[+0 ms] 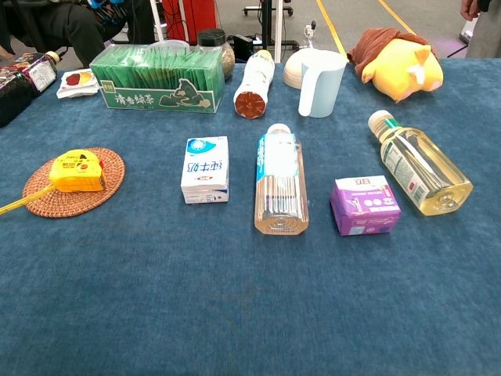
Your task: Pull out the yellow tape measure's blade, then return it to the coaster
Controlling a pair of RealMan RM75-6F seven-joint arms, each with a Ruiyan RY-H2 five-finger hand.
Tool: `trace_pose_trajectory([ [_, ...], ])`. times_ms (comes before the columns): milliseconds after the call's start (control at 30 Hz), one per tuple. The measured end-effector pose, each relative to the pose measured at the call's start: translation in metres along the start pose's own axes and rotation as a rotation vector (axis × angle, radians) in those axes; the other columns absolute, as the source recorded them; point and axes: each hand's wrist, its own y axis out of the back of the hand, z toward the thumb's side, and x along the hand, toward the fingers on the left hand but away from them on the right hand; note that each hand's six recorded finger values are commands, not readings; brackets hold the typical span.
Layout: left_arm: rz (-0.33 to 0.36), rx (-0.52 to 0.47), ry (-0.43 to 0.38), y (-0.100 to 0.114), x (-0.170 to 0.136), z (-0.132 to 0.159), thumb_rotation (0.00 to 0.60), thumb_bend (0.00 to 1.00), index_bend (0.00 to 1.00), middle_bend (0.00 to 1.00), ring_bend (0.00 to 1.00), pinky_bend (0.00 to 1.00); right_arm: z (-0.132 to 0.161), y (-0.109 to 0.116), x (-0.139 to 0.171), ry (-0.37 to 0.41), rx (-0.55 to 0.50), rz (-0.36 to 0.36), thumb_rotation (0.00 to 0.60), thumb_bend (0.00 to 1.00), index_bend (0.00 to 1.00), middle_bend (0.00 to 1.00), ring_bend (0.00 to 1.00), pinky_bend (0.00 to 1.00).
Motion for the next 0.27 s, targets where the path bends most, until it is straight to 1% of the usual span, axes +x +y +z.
trace_pose_trajectory([
  [133,0.002,-0.007,-0.032,0.003,0.002,0.010,0.569,0.25,0.33,0.14,0.08,0.28,-0.004,0.003,0.003,-0.007,-0.018,-0.010,0.409,0.29,0.17,0.21,0.16,0.21],
  [267,-0.001,-0.004,-0.043,0.007,0.003,0.015,0.567,0.25,0.33,0.14,0.08,0.28,-0.009,0.004,0.007,-0.015,-0.031,-0.019,0.416,0.29,0.16,0.21,0.16,0.21],
])
